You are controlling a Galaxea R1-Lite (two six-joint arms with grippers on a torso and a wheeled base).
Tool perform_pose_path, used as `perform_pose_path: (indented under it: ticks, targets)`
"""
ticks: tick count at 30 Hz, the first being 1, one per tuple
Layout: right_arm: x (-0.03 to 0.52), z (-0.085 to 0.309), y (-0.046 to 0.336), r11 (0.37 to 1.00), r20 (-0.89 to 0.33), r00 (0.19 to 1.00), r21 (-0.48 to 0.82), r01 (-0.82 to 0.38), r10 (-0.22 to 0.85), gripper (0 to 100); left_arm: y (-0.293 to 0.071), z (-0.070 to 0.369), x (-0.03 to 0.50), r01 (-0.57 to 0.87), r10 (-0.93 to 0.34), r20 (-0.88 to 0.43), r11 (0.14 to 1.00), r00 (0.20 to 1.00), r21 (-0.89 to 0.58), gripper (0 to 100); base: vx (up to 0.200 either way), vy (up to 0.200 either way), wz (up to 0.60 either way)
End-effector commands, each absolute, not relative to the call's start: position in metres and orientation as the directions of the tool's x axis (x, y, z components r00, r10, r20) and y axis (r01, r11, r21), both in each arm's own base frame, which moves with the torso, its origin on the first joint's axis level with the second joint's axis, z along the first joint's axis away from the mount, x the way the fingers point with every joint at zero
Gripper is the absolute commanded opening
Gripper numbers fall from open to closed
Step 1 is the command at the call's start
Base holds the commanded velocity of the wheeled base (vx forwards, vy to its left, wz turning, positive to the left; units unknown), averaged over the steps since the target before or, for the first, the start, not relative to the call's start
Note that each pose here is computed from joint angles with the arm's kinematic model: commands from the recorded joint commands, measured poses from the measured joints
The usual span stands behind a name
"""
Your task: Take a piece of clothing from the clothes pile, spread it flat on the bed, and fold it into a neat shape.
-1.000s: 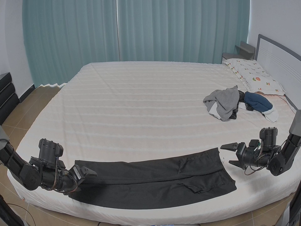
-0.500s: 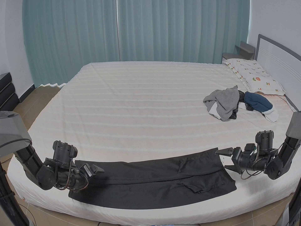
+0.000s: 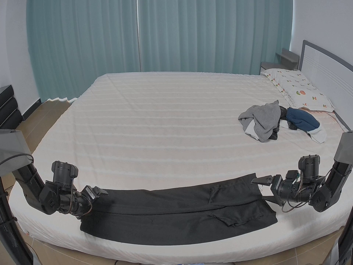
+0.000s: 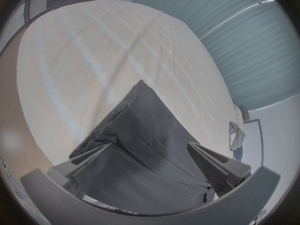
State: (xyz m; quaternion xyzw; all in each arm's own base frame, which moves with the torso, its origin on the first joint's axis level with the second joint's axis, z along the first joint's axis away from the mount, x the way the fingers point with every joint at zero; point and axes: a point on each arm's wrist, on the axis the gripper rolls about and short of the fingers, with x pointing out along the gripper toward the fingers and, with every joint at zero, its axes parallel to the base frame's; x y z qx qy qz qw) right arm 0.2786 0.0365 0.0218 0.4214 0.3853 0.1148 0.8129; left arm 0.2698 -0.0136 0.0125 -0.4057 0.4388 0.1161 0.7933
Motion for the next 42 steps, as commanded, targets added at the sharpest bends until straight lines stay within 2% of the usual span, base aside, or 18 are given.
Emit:
perform_pose_path:
  ticks: [1, 8, 15, 22, 38, 39, 42]
  targets:
    - [0.277, 0.022, 0.037, 0.619, -0.531, 0.675, 0.773, 0.138, 0.512, 100, -0.005, 0.011, 0.271, -0.560, -0.153, -0.792, 0.630, 0.590, -0.539, 100, 0.000, 0.000, 0.00]
    - [0.276, 0.022, 0.036, 0.616, -0.515, 0.689, 0.778, 0.125, 0.511, 100, 0.010, 0.017, 0.273, -0.579, -0.120, -0.778, 0.600, 0.617, -0.552, 100, 0.000, 0.000, 0.00]
    - [0.275, 0.022, 0.036, 0.615, -0.505, 0.696, 0.780, 0.114, 0.511, 100, 0.018, 0.039, 0.273, -0.542, -0.116, -0.723, 0.585, 0.681, -0.604, 100, 0.000, 0.000, 0.00]
    - [0.276, 0.022, 0.036, 0.614, -0.503, 0.696, 0.781, 0.112, 0.513, 100, 0.008, 0.032, 0.282, -0.517, -0.161, -0.727, 0.602, 0.668, -0.608, 100, 0.000, 0.000, 0.00]
    - [0.277, 0.020, 0.035, 0.616, -0.506, 0.697, 0.779, 0.117, 0.508, 100, 0.006, 0.018, 0.279, -0.512, -0.148, -0.766, 0.663, 0.625, -0.546, 100, 0.000, 0.000, 0.00]
    - [0.277, 0.020, 0.035, 0.616, -0.506, 0.697, 0.779, 0.117, 0.508, 100, 0.007, 0.014, 0.279, -0.511, -0.144, -0.774, 0.675, 0.616, -0.532, 0, 0.000, 0.000, 0.00]
    - [0.278, 0.020, 0.034, 0.615, -0.505, 0.699, 0.780, 0.117, 0.507, 100, 0.007, 0.010, 0.279, -0.516, -0.145, -0.784, 0.678, 0.604, -0.523, 0, 0.000, 0.000, 0.00]
